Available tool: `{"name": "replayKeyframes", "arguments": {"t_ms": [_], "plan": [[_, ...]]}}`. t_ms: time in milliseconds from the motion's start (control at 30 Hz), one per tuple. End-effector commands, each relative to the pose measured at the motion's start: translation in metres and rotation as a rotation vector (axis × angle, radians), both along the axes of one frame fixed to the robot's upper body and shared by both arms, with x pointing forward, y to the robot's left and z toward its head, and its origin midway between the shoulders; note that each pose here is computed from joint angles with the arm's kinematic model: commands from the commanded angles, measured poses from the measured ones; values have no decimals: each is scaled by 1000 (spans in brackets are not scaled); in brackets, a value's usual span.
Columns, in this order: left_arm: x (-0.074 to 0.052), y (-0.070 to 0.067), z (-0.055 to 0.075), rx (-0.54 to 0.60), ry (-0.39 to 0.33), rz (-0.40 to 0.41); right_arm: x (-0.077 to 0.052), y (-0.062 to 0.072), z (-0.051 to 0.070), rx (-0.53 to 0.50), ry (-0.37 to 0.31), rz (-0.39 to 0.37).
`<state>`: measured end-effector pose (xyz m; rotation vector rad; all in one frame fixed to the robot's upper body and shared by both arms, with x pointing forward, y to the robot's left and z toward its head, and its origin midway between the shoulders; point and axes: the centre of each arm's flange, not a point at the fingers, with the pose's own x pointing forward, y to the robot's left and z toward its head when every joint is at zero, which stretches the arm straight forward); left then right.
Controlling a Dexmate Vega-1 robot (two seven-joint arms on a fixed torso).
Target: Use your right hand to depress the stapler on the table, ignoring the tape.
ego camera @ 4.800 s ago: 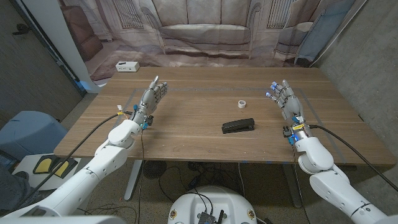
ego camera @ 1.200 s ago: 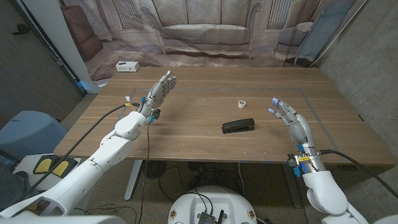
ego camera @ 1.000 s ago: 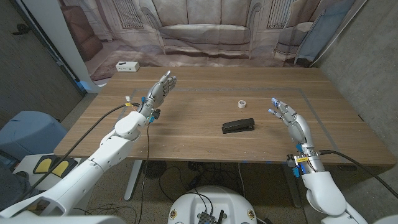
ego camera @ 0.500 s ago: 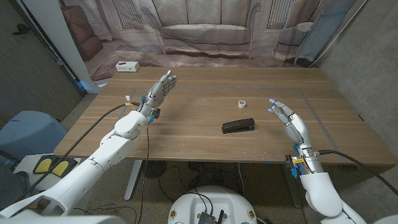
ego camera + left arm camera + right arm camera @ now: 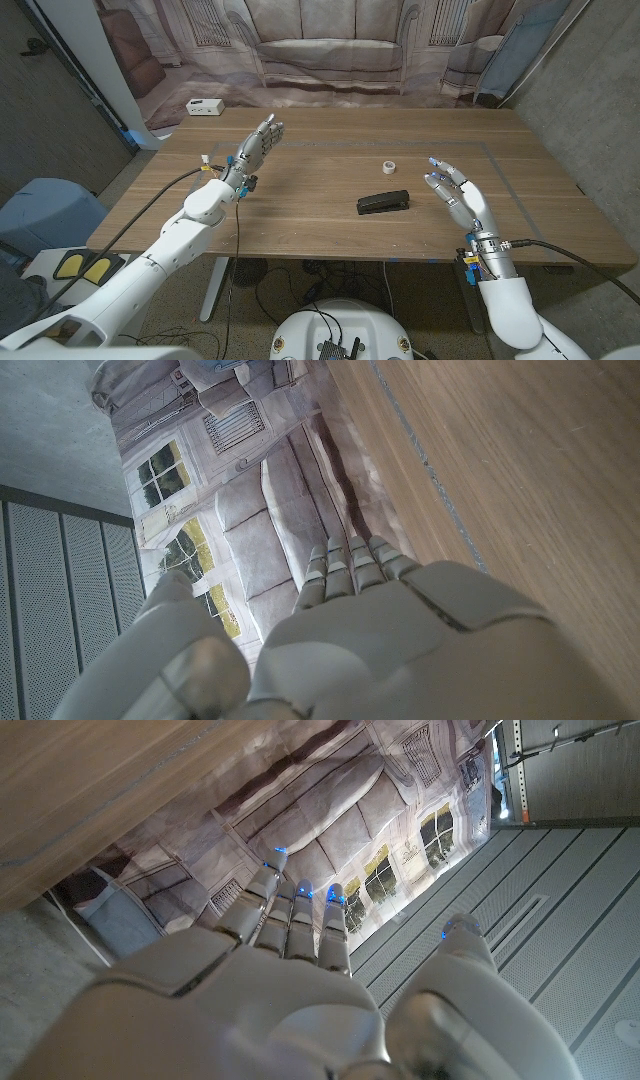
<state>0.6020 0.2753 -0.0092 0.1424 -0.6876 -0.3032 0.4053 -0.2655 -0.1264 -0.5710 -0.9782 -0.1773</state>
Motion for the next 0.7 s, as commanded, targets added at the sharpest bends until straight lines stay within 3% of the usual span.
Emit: {"name": "replayKeyframes", "arguments": {"t_ms": [33, 367, 700], "plan": [[-1, 4, -4, -5, 0, -4, -9, 12, 3, -127, -69, -150], [-3, 4, -6, -5, 0, -11, -13, 18, 2, -197, -113, -226], [-5, 5, -9, -10, 0, -12, -19, 29, 3, -301, -149, -350]]}}
